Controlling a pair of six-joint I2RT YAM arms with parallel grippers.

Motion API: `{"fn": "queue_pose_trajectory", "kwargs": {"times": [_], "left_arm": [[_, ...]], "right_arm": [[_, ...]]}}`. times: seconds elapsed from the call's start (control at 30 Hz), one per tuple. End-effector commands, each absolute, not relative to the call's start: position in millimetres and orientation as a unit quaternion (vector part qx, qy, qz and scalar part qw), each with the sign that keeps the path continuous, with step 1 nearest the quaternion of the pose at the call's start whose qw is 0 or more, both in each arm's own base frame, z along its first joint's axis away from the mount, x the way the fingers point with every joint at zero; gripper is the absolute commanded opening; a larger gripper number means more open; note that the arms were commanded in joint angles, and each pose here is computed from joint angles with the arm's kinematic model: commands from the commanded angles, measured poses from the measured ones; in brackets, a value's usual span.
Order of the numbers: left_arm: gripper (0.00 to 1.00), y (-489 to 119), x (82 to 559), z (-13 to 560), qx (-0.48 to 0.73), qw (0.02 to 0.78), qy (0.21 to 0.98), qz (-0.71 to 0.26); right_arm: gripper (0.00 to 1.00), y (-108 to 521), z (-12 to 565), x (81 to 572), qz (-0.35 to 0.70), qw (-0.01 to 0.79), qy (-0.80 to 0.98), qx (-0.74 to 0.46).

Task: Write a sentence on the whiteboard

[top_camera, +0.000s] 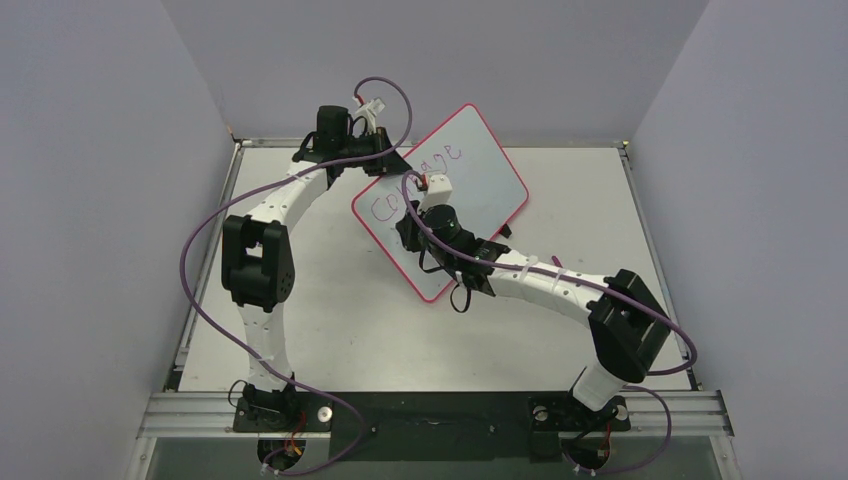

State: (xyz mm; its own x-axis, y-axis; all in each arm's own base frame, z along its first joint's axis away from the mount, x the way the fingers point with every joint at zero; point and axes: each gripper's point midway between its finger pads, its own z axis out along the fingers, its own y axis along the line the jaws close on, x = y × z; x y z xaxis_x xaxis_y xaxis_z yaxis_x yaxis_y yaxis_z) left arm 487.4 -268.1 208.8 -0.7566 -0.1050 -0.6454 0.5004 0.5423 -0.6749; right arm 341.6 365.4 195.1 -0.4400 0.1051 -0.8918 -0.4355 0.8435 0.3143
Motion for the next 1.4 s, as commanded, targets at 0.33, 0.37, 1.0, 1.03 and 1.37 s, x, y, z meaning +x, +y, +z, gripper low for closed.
{"fn": "queue_pose_trajectory", "kwargs": {"times": [0.33,0.37,1.0,1.03,1.37], "left_arm": [[0.00,-274,484,236,0.169,0.371,0.790,-0.458],[0.00,-274,484,236,0.169,0.371,0.790,-0.458],[0.00,-274,485,234,0.168,0.370,0.791,-0.457],[0.00,-274,485,234,0.168,0.370,0.791,-0.457],[0.00,-274,486,233,0.168,0.370,0.793,-0.454]], "right_arm": [[0.00,350,155,318,0.240,0.493,0.830,-0.106],[0.00,350,153,315,0.239,0.490,0.831,-0.106],[0.00,327,165,334,0.157,0.518,0.837,-0.082],[0.00,326,165,336,0.152,0.518,0.837,-0.085],[0.00,328,220,341,0.171,0.556,0.808,-0.092]]}}
